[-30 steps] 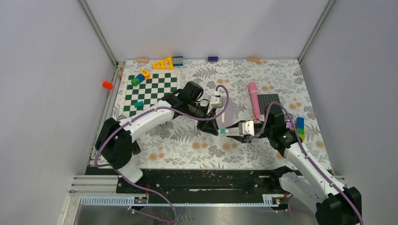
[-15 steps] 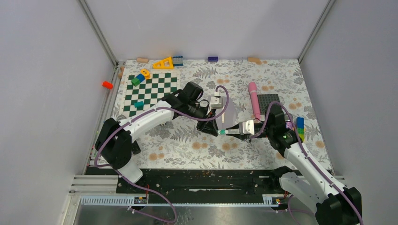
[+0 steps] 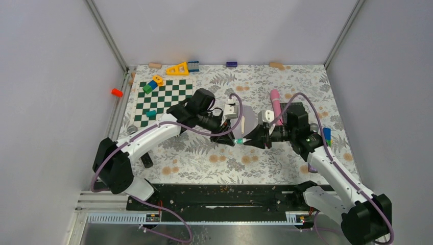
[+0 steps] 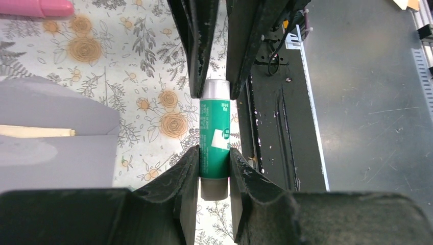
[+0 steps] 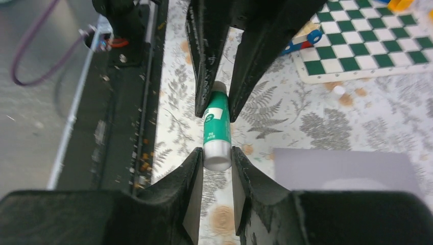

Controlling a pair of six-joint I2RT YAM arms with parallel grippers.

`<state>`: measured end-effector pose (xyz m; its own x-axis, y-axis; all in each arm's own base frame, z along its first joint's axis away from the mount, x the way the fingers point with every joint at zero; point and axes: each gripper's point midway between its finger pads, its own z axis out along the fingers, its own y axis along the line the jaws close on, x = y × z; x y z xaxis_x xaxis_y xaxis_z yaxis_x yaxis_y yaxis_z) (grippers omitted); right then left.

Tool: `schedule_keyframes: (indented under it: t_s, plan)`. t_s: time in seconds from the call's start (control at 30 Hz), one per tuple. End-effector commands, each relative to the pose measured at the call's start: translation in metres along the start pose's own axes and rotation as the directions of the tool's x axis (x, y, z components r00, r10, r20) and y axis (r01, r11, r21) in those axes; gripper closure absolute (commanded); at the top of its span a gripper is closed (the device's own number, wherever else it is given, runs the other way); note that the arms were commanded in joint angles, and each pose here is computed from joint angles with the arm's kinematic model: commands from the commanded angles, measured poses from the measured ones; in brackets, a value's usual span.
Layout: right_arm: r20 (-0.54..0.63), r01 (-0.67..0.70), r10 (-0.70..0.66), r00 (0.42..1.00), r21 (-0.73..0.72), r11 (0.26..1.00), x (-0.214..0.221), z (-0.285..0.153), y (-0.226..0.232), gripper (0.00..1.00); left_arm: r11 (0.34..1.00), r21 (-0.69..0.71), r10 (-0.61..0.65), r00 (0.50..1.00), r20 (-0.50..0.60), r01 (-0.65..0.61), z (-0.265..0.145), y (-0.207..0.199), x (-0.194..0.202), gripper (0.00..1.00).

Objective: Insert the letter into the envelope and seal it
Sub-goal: Unscrew the solid glue.

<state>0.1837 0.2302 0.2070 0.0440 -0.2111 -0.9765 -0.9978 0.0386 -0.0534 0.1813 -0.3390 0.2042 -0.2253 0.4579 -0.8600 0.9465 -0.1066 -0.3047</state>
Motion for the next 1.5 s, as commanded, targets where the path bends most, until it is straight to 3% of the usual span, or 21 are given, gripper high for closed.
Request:
schedule_keyframes:
  t_s: [0.0, 0.07, 0.2, 0.4, 0.57, 0.6, 0.67, 0.73, 0.87, 1.0, 1.07, 1.13, 1.27, 1.37, 1.47]
  plan:
    - [0.041, -0.299, 0.301, 0.953, -0.044, 0.953, -0.032, 0.001, 0.008, 0.71, 0.981, -0.123, 0.159, 0.986, 0.053, -0.151, -0.013, 0.010, -0.028, 1.00]
    - [0.045, -0.411, 0.412, 0.910, -0.034, 0.911, -0.036, 0.003, 0.004, 0.70, 0.976, -0.145, 0.172, 0.984, 0.050, -0.163, -0.014, 0.010, -0.029, 1.00]
    - [0.038, -0.635, 0.636, 0.770, -0.037, 0.771, -0.039, 0.009, -0.001, 0.69, 0.961, -0.206, 0.196, 0.980, 0.039, -0.184, -0.016, 0.015, -0.031, 1.00]
    - [0.053, -0.795, 0.794, 0.606, -0.003, 0.607, -0.042, 0.010, -0.012, 0.64, 0.932, -0.304, 0.212, 0.977, 0.014, -0.198, -0.019, 0.027, -0.033, 1.00]
    - [0.163, -0.902, 0.894, 0.418, -0.041, 0.430, -0.061, 0.001, -0.035, 0.62, 0.919, -0.343, 0.208, 0.978, 0.005, -0.193, -0.019, 0.036, -0.032, 1.00]
    - [0.169, -0.908, 0.899, 0.405, -0.047, 0.417, -0.064, 0.000, -0.035, 0.62, 0.920, -0.342, 0.205, 0.979, 0.005, -0.191, -0.018, 0.036, -0.032, 1.00]
    - [0.167, -0.896, 0.888, 0.428, -0.048, 0.441, -0.069, -0.003, -0.032, 0.60, 0.924, -0.336, 0.198, 0.980, 0.007, -0.184, -0.017, 0.036, -0.031, 1.00]
    - [0.155, -0.864, 0.857, 0.492, -0.039, 0.503, -0.069, -0.005, -0.027, 0.56, 0.931, -0.315, 0.198, 0.980, 0.015, -0.183, -0.015, 0.032, -0.031, 1.00]
    - [0.100, -0.692, 0.693, 0.714, -0.051, 0.721, -0.065, -0.010, -0.011, 0.48, 0.955, -0.239, 0.188, 0.982, 0.029, -0.176, -0.010, 0.020, -0.029, 1.00]
    - [0.019, -0.383, 0.383, 0.923, 0.006, 0.924, -0.049, -0.021, -0.005, 0.36, 0.978, -0.124, 0.176, 0.983, 0.044, -0.169, -0.004, 0.002, -0.027, 1.00]
    - [-0.035, -0.180, 0.181, 0.983, 0.019, 0.983, -0.039, -0.028, -0.003, 0.29, 0.987, -0.058, 0.156, 0.987, 0.047, -0.153, 0.000, -0.006, -0.023, 1.00]
    - [-0.063, 0.047, -0.045, 0.997, 0.032, 0.998, -0.035, -0.032, -0.007, 0.25, 0.991, 0.011, 0.131, 0.990, 0.044, -0.132, 0.004, -0.013, -0.019, 1.00]
    - [-0.080, 0.382, -0.383, 0.921, -0.024, 0.924, -0.026, -0.036, -0.003, 0.26, 0.990, 0.123, 0.071, 0.997, 0.024, -0.074, 0.011, -0.022, -0.011, 1.00]
    - [-0.052, 0.515, -0.521, 0.852, -0.096, 0.852, -0.017, -0.036, 0.012, 0.25, 0.984, 0.174, 0.035, 0.999, 0.015, -0.037, 0.015, -0.024, -0.008, 1.00]
    - [-0.004, 0.548, -0.553, 0.833, -0.131, 0.826, -0.009, -0.033, 0.027, 0.25, 0.980, 0.201, 0.011, 1.000, 0.010, -0.013, 0.017, -0.025, -0.006, 1.00]
